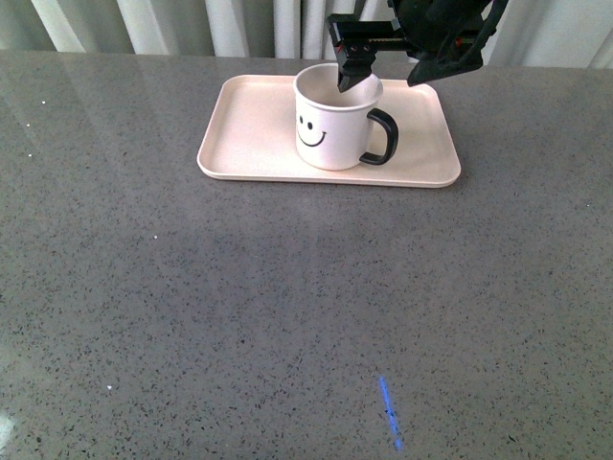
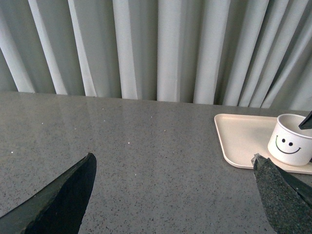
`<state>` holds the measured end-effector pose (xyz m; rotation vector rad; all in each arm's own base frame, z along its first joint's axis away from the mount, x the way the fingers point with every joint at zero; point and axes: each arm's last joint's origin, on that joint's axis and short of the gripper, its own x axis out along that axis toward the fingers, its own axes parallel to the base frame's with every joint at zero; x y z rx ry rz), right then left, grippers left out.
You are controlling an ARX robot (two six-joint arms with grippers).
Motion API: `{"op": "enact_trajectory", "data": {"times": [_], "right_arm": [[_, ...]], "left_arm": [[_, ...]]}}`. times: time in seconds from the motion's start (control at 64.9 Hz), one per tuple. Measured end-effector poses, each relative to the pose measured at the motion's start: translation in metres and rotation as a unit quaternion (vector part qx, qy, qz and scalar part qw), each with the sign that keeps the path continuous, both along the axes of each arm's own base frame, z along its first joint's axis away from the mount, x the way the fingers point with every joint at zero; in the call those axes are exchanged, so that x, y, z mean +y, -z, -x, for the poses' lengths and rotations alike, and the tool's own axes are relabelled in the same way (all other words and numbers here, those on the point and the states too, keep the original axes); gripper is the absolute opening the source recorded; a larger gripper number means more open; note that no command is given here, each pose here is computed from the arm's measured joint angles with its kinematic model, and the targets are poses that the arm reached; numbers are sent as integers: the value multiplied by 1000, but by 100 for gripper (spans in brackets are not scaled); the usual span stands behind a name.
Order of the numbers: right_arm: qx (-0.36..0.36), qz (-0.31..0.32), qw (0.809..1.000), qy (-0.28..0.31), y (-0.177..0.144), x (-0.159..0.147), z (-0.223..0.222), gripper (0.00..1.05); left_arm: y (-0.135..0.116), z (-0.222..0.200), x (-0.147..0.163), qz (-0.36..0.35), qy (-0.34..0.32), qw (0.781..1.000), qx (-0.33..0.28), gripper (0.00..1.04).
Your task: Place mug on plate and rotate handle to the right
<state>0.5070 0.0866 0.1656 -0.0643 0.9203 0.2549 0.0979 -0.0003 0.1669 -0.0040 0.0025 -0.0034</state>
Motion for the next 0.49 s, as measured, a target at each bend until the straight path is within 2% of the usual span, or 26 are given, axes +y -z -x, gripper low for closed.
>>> {"op": "enact_trajectory", "data": {"times": [0.493], "right_arm": [[11,-5,1000,8,4,0,-1,86]], "left_arm": [[0,0,0,0,0,1000,0,96]]}}
